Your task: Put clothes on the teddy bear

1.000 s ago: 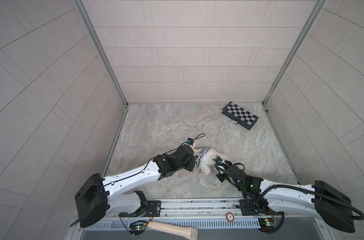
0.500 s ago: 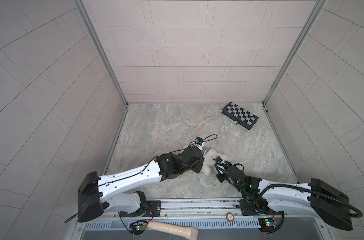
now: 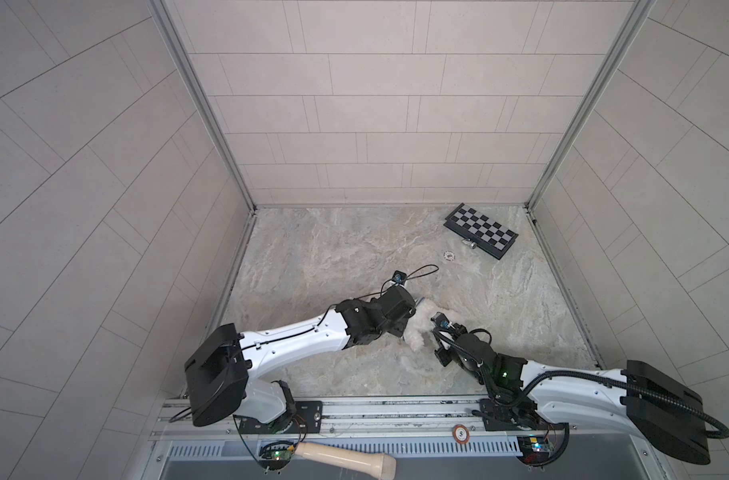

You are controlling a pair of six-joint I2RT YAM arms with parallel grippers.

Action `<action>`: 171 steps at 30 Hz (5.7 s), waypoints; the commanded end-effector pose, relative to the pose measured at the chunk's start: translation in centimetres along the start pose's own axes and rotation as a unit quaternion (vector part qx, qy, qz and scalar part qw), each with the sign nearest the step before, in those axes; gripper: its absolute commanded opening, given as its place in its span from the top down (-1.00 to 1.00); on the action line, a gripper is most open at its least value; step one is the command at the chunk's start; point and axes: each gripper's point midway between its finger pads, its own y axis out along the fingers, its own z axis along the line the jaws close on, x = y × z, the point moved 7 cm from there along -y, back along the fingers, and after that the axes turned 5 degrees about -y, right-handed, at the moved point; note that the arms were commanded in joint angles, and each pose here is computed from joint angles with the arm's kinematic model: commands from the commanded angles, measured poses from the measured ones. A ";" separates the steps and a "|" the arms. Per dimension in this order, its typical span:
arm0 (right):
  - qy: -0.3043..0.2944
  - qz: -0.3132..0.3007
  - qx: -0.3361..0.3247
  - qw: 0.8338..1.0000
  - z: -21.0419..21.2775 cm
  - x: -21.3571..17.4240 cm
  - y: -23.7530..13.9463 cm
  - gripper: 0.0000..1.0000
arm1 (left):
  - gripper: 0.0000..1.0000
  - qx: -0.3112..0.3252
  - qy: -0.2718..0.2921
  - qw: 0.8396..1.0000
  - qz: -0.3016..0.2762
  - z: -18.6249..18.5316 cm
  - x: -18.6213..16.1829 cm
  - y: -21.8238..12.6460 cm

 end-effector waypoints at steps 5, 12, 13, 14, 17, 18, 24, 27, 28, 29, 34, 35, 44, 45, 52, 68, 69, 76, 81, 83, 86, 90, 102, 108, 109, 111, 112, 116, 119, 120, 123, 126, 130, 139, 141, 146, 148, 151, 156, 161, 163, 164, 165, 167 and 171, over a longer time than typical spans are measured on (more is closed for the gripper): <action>0.006 0.008 -0.012 1.000 -0.2 -0.2 -0.1 0.96 | 0.85 0.011 -0.019 1.000 -0.002 1.8 -0.5 0.5; 0.027 0.012 -0.048 0.998 -1.0 -0.7 -0.3 0.91 | 0.95 -0.003 -0.038 0.999 0.001 3.3 -1.1 0.9; 0.028 0.012 -0.048 0.998 -1.0 -0.6 -0.3 0.84 | 0.95 -0.009 -0.038 0.999 0.001 3.1 -1.1 0.9; 0.029 0.013 -0.046 0.998 -1.0 -0.5 -0.3 0.76 | 0.95 -0.016 -0.037 0.999 0.001 2.9 -1.1 1.0; 0.034 0.003 -0.036 0.999 -0.8 0.1 -0.4 0.52 | 0.96 -0.049 -0.041 0.998 0.000 2.2 -1.0 1.2; 0.034 -0.005 -0.027 0.999 -0.8 0.5 -0.6 0.43 | 0.96 -0.059 -0.043 0.997 -0.001 2.0 -1.0 1.1; 0.100 0.016 0.002 0.995 -1.7 3.8 -3.0 -0.10 | 0.97 -0.099 -0.054 0.994 -0.003 1.4 -1.4 0.8; 0.155 0.035 0.017 0.987 -2.3 4.9 -4.2 -0.23 | 0.99 -0.106 -0.059 0.993 -0.002 1.4 -1.6 1.0; 0.175 0.043 0.025 0.983 -2.2 5.2 -4.3 -0.25 | 1.00 -0.111 -0.063 0.992 -0.003 1.3 -1.6 1.0; 0.187 0.048 0.032 0.981 -2.1 5.4 -4.4 -0.26 | 1.00 -0.114 -0.066 0.991 -0.007 1.3 -1.6 0.9; 0.240 0.069 0.067 0.966 -1.2 6.8 -3.9 -0.29 | 1.00 -0.134 -0.073 0.988 -0.011 0.9 -1.5 0.8; 0.244 0.073 0.077 0.964 -0.8 7.2 -3.6 -0.29 | 1.00 -0.139 -0.075 0.987 -0.012 0.9 -1.6 0.8; 0.280 0.089 0.105 0.950 0.9 7.8 -0.9 -0.14 | 1.00 -0.152 -0.082 0.985 -0.010 1.0 -2.4 0.9; 0.284 0.087 0.106 0.949 1.0 7.7 -0.7 -0.12 | 1.00 -0.152 -0.083 0.985 -0.010 1.0 -2.5 1.0; 0.305 0.082 0.115 0.942 1.6 7.2 0.5 0.21 | 1.00 -0.158 -0.086 0.984 -0.009 0.9 -2.7 0.8; 0.314 0.089 0.104 0.939 1.3 6.2 1.4 0.74 | 1.00 -0.168 -0.088 0.982 -0.009 0.5 -2.9 0.5; 0.314 0.089 0.102 0.940 1.2 6.1 1.3 0.80 | 1.00 -0.168 -0.088 0.982 -0.009 0.5 -2.9 0.4; 0.309 0.085 0.089 0.943 -0.1 6.3 0.6 1.00 | 0.21 -0.092 -0.016 0.996 0.009 2.8 -3.8 -1.3; 0.303 0.083 0.091 0.945 -0.5 6.8 0.4 1.00 | -0.24 -0.056 0.010 0.998 0.034 4.7 -5.7 -2.4; 0.302 0.081 0.093 0.945 -0.6 7.0 0.4 1.00 | -0.36 -0.041 -0.003 0.998 0.038 5.4 -6.3 -2.6; 0.301 0.080 0.098 0.945 -0.5 7.2 0.5 1.00 | -0.54 -0.054 -0.020 0.998 0.026 5.8 -7.0 -2.9; 0.301 0.081 0.105 0.944 -0.3 7.3 0.7 1.00 | -0.55 -0.073 -0.014 0.997 0.036 5.0 -6.9 -2.1; 0.301 0.079 0.113 0.944 -0.2 7.6 0.8 1.00 | 0.49 -0.104 -0.027 0.994 0.029 2.8 -5.5 0.7; 0.304 0.071 0.143 0.939 0.2 8.6 0.4 1.00 | 1.00 -0.126 -0.075 0.989 -0.010 2.9 -3.4 -0.2; 0.306 0.069 0.155 0.937 0.3 9.2 0.1 1.00 | 1.00 -0.122 -0.088 0.988 -0.020 3.2 -3.0 -0.4; 0.318 0.071 0.174 0.929 0.6 9.7 -0.6 1.00 | 1.00 -0.113 -0.116 0.986 -0.036 3.9 -2.4 -0.6; 0.323 0.069 0.185 0.926 0.8 9.9 -1.1 1.00 | 1.00 -0.110 -0.129 0.985 -0.044 4.2 -2.1 -0.8; 0.345 0.069 0.213 0.912 1.5 9.4 -2.6 1.00 | 1.00 -0.112 -0.164 0.978 -0.066 4.0 -1.0 -1.0; 0.364 0.081 0.230 0.899 2.1 8.1 -3.1 1.00 | 1.00 -0.127 -0.200 0.969 -0.075 3.8 -0.7 -0.8; 0.371 0.080 0.235 0.895 2.3 7.7 -3.2 1.00 | 1.00 -0.131 -0.211 0.966 -0.077 3.7 -0.8 -0.7; 0.400 0.059 0.269 0.874 3.1 7.0 -3.2 1.00 | 1.00 -0.142 -0.235 0.958 -0.083 3.7 -0.9 -0.6; 0.403 0.069 0.277 0.869 3.8 6.4 -2.6 1.00 | 1.00 -0.158 -0.254 0.950 -0.086 3.7 -1.0 -0.7; 0.372 0.085 0.264 0.886 4.5 6.8 -1.8 1.00 | 1.00 -0.178 -0.268 0.943 -0.084 3.3 -1.4 -1.3; 0.327 0.158 0.290 0.886 8.1 6.8 -0.1 1.00 | 1.00 -0.233 -0.337 0.905 -0.112 3.0 -0.3 -2.3; 0.305 0.184 0.272 0.894 8.7 5.6 -0.4 1.00 | 1.00 -0.241 -0.352 0.896 -0.120 3.2 0.2 -2.6; 0.278 0.232 0.221 0.906 8.3 1.8 -0.9 1.00 | 1.00 -0.246 -0.380 0.882 -0.133 4.2 0.7 -3.1; 0.278 0.236 0.208 0.908 8.0 1.1 -1.1 1.00 | 1.00 -0.236 -0.383 0.883 -0.137 4.8 0.6 -3.2; 0.267 0.238 0.192 0.914 7.4 0.9 -1.5 1.00 | 1.00 -0.223 -0.392 0.881 -0.140 5.7 0.2 -3.1; 0.287 0.224 0.172 0.915 6.4 0.1 -2.3 1.00 | 1.00 -0.202 -0.415 0.874 -0.153 7.2 -0.3 -3.1; 0.312 0.170 0.171 0.919 5.3 0.5 -3.3 1.00 | 1.00 -0.180 -0.431 0.868 -0.169 8.6 -0.7 -3.7; 0.323 0.144 0.167 0.920 4.8 0.9 -3.5 1.00 | 1.00 -0.178 -0.442 0.861 -0.176 9.2 -0.8 -3.9; 0.328 0.131 0.170 0.920 4.7 1.2 -3.7 1.00 | 1.00 -0.176 -0.447 0.858 -0.180 9.5 -0.8 -4.1; 0.333 0.121 0.175 0.919 4.6 1.5 -3.9 1.00 | 1.00 -0.173 -0.452 0.855 -0.185 9.8 -0.8 -4.3; 0.336 0.109 0.188 0.916 4.5 2.1 -4.1 1.00 | 1.00 -0.170 -0.461 0.849 -0.195 10.1 -0.9 -4.7; 0.326 0.114 0.200 0.917 4.8 3.0 -4.0 1.00 | 1.00 -0.161 -0.480 0.836 -0.211 10.6 -0.6 -5.2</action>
